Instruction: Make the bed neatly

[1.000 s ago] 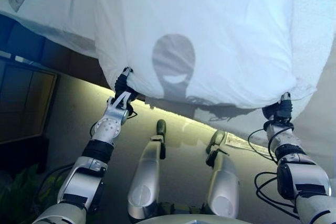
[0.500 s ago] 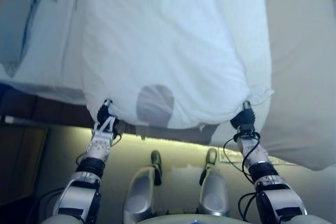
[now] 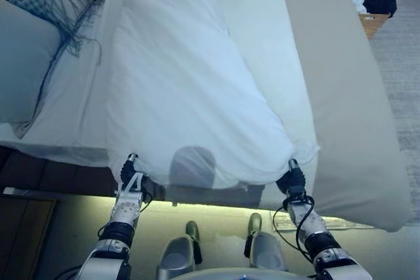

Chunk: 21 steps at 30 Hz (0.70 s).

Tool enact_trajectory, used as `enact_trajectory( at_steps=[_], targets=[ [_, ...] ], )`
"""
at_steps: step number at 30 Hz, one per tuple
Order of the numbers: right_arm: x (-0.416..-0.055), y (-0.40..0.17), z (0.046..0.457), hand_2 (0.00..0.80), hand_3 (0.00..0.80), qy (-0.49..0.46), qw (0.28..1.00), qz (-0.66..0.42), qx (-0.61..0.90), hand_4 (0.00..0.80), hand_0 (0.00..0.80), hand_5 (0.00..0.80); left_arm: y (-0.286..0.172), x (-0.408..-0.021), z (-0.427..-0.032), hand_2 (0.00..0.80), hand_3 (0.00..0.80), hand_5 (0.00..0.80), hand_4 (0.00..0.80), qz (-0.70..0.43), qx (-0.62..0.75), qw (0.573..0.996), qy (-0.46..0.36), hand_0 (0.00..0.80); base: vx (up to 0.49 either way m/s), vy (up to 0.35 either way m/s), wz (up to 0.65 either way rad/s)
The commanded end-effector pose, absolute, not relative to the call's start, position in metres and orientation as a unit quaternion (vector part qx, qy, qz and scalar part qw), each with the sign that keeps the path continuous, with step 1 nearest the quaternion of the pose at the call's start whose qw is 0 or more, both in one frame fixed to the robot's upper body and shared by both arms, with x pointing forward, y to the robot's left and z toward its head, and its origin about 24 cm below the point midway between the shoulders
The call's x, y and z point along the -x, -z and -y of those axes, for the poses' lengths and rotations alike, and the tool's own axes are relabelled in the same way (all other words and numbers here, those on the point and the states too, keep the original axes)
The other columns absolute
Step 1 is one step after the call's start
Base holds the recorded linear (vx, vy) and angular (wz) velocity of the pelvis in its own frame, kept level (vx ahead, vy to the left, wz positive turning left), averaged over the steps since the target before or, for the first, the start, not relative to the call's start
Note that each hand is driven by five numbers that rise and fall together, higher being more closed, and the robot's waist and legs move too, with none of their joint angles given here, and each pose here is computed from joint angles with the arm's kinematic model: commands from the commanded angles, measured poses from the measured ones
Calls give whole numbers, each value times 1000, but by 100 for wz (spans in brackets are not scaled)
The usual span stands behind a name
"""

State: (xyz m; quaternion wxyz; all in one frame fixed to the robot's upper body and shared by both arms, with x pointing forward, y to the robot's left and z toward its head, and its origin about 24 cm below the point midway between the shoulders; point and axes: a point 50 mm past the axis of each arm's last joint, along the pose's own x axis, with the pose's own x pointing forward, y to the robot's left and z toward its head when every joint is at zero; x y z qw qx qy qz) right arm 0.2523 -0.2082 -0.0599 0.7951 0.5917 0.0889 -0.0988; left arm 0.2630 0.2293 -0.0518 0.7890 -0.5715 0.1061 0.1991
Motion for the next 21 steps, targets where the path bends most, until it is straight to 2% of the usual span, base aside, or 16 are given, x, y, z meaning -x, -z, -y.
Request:
enact_trajectory(
  at_steps=[1,4,10,13,18,21],
  targets=[
    [-235,59,231,800,800,111,805,-72,-579,800,800,800,51,-259,-228,800,800,800,800,-79,582,789,-180,800,235,268,-4],
    [-235,56,237,800,800,116,811,-79,-568,800,800,800,65,-245,-222,800,800,800,800,-93,595,775,-192,800,223,492,2],
    [-237,52,247,800,800,117,831,-89,-536,800,800,800,88,-217,-215,800,800,800,800,-115,617,750,-209,800,196,653,-16],
    [-234,53,254,800,800,130,834,-87,-529,800,800,800,87,-218,-210,800,800,800,800,-129,622,747,-196,800,196,558,-12],
    [-220,64,253,800,800,160,808,-68,-563,800,800,800,81,-234,-204,800,800,800,800,-172,586,776,-159,800,111,233,8],
    [-227,64,233,800,800,140,796,-74,-584,800,800,800,71,-242,-219,800,800,800,800,-160,565,793,-164,800,-29,179,-4]
  ],
)
